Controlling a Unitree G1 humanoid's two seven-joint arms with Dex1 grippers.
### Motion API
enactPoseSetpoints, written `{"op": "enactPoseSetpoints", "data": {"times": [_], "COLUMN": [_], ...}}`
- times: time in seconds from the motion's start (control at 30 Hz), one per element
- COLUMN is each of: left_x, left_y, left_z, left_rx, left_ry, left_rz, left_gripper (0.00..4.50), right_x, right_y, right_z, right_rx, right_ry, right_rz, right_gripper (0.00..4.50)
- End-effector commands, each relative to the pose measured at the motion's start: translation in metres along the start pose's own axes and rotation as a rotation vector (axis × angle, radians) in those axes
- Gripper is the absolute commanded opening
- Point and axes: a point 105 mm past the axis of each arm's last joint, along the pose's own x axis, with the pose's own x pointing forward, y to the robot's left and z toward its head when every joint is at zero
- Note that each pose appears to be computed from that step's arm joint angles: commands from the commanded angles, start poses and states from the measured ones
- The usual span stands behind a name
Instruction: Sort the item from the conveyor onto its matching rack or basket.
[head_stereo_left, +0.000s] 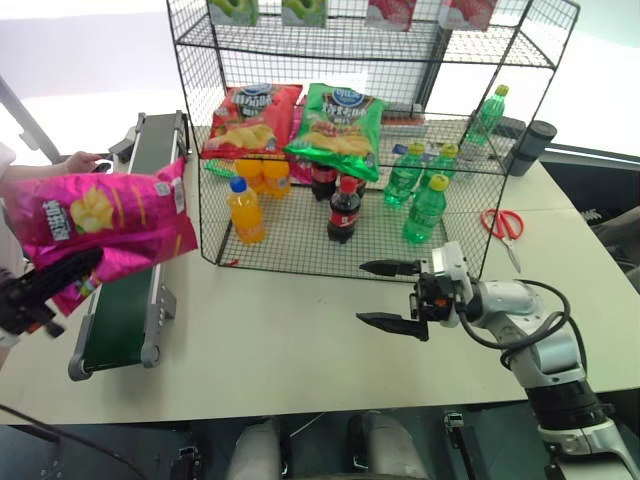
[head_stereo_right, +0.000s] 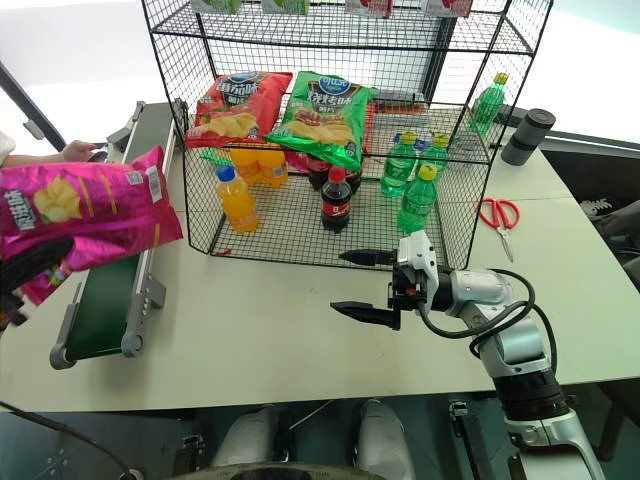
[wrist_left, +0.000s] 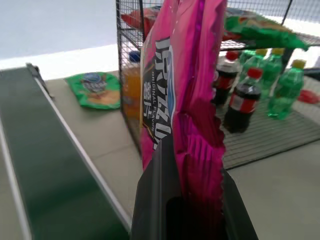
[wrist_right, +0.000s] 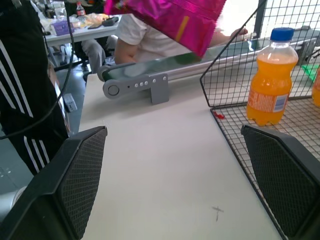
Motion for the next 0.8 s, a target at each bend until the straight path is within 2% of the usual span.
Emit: {"op": "enactPoseSetpoints", "data": {"times": [0.03,0.13,0.23,0.43,0.57,0.73,0.8], "left_x": [-0.001,0.014,0.032,0.072,0.087,0.099,0.106], "left_y": [-0.042,-0.075,-0.105,-0.125,-0.135,-0.138,-0.141], "left_z": [0.010,-0.004,-0.016,-0.025,-0.029,-0.034,-0.034], "left_rx": [-0.202,-0.385,-0.487,-0.596,-0.639,-0.656,-0.646], "left_ry": [-0.002,0.032,0.074,0.051,0.065,0.083,0.077], "left_rz": [-0.246,-0.428,-0.591,-0.775,-0.868,-0.914,-0.928], "left_gripper": [0.06,0.06,0.06,0.06,0.06,0.06,0.06], "right_x": [-0.003,-0.003,-0.002,-0.003,-0.008,-0.005,-0.001], "right_y": [0.002,0.009,0.017,0.029,0.030,0.031,0.036], "right_z": [0.009,0.011,0.015,0.035,0.040,0.058,0.050], "right_rx": [0.005,0.059,0.116,0.359,0.487,0.545,0.547], "right_ry": [-0.023,-0.026,-0.042,-0.097,-0.107,-0.182,-0.109], "right_rz": [0.011,0.040,0.063,0.126,0.122,0.135,0.137], "right_gripper": [4.50,4.50,4.50,4.50,4.50,4.50,4.50]}}
